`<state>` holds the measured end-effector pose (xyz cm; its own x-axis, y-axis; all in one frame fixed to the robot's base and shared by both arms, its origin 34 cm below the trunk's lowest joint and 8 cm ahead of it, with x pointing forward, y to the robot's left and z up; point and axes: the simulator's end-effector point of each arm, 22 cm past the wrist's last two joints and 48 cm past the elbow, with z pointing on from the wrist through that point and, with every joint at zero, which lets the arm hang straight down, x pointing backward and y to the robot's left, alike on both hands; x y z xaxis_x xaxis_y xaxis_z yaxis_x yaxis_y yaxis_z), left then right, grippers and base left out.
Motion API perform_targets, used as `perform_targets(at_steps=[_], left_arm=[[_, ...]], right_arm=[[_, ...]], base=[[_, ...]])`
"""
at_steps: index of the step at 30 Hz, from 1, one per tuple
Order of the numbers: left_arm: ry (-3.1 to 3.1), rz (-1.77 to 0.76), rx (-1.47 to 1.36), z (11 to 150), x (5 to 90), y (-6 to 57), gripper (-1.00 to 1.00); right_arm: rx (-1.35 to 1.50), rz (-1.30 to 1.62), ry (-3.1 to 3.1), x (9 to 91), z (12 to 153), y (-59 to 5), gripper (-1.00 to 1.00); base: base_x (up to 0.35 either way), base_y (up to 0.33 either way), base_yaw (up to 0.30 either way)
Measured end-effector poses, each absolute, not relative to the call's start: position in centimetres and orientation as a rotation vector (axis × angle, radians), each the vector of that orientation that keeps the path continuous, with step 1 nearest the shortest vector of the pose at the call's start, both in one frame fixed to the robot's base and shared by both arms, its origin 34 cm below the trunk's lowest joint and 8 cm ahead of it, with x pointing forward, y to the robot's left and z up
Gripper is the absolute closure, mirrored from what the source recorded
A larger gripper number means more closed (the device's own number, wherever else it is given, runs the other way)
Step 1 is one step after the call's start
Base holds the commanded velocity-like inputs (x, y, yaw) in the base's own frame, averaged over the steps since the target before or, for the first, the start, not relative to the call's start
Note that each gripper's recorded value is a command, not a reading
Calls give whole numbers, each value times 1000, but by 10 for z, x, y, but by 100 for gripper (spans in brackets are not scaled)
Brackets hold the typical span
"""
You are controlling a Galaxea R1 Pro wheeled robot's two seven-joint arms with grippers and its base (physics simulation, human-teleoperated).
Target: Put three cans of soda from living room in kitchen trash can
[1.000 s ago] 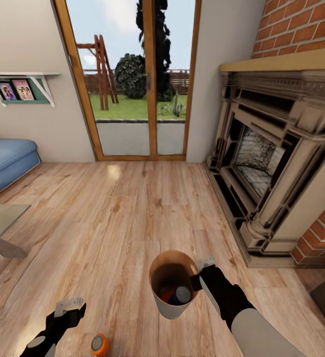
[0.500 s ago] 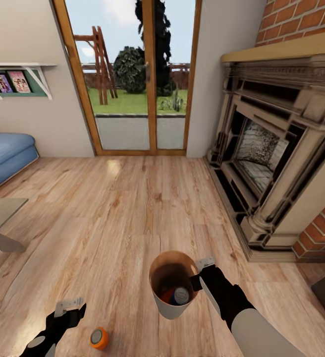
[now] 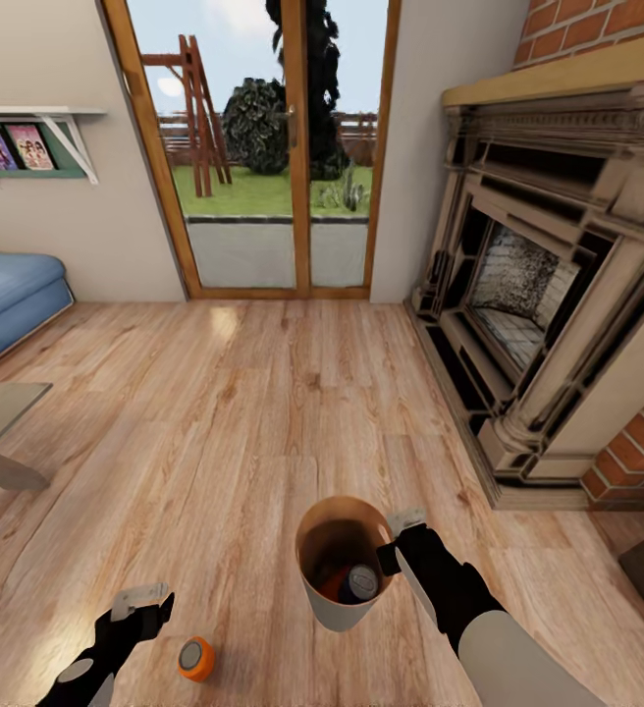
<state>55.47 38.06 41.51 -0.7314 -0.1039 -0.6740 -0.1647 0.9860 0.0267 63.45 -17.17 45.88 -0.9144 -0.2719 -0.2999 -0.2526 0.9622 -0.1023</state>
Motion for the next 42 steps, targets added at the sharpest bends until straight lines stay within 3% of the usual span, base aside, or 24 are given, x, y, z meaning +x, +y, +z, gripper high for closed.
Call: perform_targets(at_steps=[42], left_arm=[[2444, 82, -190, 347, 536, 361, -100]], right_arm=[[-394, -77, 2862, 610, 383, -172, 100]], base=[[22, 0, 0]])
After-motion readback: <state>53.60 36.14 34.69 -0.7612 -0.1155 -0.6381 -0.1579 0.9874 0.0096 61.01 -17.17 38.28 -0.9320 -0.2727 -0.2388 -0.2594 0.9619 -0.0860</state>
